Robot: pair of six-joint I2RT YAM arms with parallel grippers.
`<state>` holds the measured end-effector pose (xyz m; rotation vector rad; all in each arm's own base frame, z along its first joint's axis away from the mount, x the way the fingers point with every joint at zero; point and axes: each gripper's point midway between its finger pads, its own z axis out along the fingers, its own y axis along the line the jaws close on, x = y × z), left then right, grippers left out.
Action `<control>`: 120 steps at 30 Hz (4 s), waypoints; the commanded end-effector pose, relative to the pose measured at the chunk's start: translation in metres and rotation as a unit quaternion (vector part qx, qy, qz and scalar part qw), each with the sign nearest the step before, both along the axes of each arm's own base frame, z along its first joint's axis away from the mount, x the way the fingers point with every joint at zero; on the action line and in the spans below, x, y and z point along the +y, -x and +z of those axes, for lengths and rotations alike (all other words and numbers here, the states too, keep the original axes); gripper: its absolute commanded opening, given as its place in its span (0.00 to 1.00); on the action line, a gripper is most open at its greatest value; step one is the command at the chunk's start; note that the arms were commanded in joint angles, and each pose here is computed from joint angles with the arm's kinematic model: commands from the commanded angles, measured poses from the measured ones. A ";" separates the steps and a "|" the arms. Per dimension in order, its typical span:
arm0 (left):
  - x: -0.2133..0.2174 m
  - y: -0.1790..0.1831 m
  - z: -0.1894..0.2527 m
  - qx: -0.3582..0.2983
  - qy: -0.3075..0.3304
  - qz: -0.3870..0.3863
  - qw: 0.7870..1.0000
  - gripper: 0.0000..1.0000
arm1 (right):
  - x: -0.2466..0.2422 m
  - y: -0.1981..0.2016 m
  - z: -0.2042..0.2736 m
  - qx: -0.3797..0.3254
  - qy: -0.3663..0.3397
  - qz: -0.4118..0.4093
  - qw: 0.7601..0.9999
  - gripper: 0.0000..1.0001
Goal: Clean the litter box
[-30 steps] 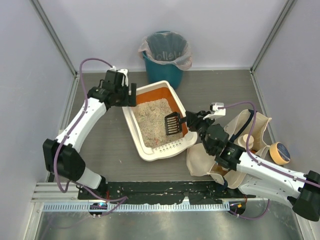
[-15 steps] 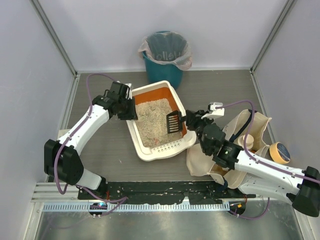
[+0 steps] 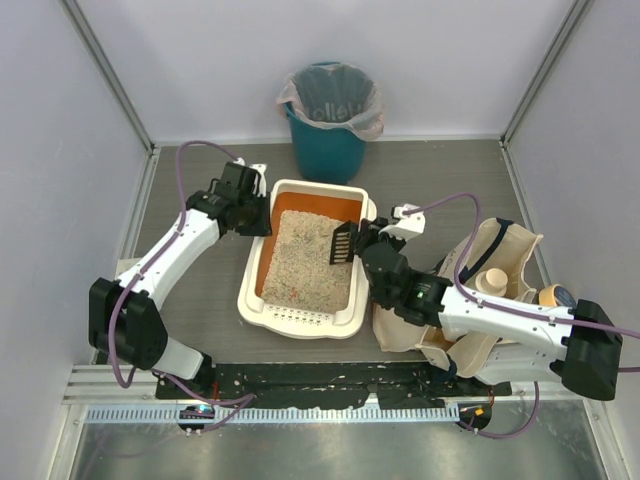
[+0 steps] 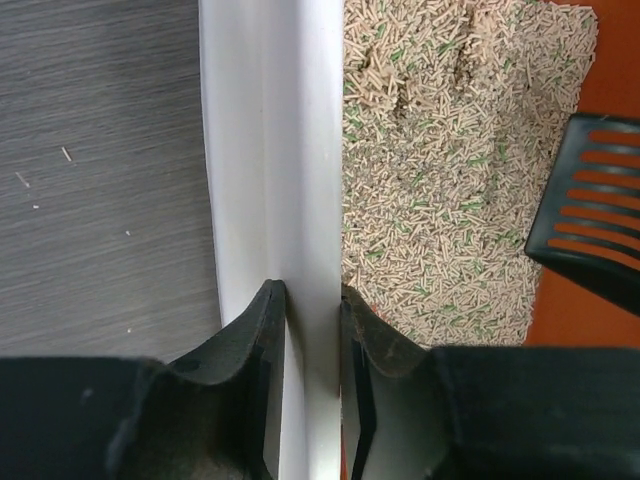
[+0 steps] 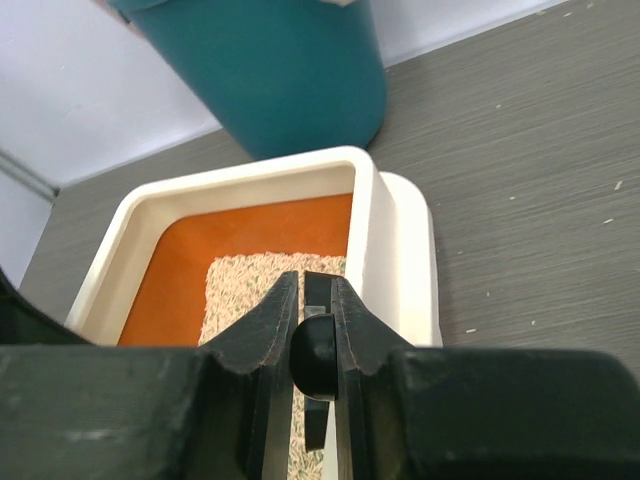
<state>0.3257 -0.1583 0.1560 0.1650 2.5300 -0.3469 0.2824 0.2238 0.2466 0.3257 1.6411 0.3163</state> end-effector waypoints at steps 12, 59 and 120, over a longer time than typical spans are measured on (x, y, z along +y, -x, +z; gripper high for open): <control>-0.041 0.047 0.021 -0.010 0.146 -0.008 0.989 0.37 | -0.017 -0.018 0.018 0.003 0.011 -0.119 0.993 0.01; -0.043 0.000 0.006 -0.041 0.046 -0.068 0.996 0.22 | -0.011 -0.089 -0.097 0.118 -0.034 -0.016 0.992 0.01; -0.036 0.000 0.009 -0.048 0.033 -0.060 0.996 0.07 | 0.017 -0.049 -0.121 0.091 -0.203 -0.037 0.974 0.01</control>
